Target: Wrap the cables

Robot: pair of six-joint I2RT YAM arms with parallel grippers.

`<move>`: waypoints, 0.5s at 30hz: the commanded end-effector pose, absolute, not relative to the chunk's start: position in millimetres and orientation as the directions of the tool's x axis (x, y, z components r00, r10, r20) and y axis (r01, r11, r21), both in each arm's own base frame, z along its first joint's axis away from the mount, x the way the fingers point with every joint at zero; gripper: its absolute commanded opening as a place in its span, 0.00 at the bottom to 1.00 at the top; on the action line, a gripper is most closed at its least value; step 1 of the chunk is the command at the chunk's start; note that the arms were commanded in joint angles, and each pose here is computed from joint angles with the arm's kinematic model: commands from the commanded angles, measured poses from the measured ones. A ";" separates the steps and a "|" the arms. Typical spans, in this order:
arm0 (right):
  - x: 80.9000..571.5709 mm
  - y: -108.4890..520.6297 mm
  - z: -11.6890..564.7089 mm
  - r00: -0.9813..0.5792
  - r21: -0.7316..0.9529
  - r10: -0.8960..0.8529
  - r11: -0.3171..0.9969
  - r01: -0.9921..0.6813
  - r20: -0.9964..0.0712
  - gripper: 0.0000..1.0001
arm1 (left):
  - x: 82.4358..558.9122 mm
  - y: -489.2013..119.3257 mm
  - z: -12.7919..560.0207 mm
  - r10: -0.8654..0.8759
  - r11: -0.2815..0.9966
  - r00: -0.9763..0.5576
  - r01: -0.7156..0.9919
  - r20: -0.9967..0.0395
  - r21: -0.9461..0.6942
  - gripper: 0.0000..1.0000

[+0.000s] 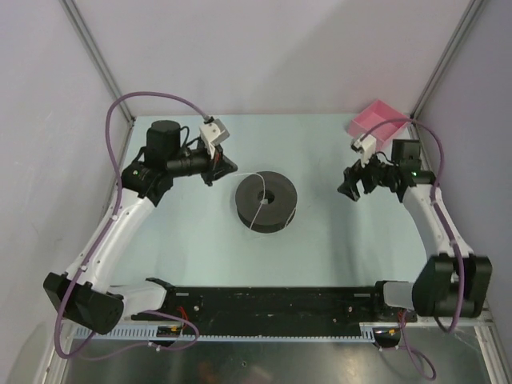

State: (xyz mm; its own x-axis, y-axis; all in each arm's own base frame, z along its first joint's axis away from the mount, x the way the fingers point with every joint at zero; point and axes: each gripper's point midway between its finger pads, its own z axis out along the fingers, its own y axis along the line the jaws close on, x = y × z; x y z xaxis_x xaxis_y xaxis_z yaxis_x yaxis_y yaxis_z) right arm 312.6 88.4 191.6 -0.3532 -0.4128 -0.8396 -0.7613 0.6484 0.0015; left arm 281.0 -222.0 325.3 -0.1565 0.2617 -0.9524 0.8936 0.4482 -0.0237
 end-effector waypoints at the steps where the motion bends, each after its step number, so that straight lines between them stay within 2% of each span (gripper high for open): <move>1: 391.7 79.5 200.6 -0.288 -0.104 -0.382 0.739 -0.665 -0.878 0.84 | 277.2 -202.5 309.8 0.335 0.482 -0.140 0.875 -0.932 0.042 0.00; 7: 470.5 48.3 178.5 -0.324 -0.166 -0.392 0.819 -0.550 -0.861 0.78 | 299.9 -177.7 303.2 0.310 0.603 -0.251 0.798 -0.917 -0.015 0.00; 15: 532.7 32.7 133.3 -0.320 -0.393 -0.564 0.793 -0.465 -0.761 0.71 | 330.5 -156.4 291.7 0.224 0.706 -0.415 0.693 -0.882 -0.147 0.00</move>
State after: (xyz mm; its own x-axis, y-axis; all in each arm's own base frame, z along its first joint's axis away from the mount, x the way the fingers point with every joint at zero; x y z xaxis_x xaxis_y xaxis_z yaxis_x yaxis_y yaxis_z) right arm 487.4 39.5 124.3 -0.3934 -0.4631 -0.7942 -0.5511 0.8102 -0.1995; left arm 316.2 -164.9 282.3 -0.3605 0.2888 -0.8869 0.7489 0.6564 -0.0907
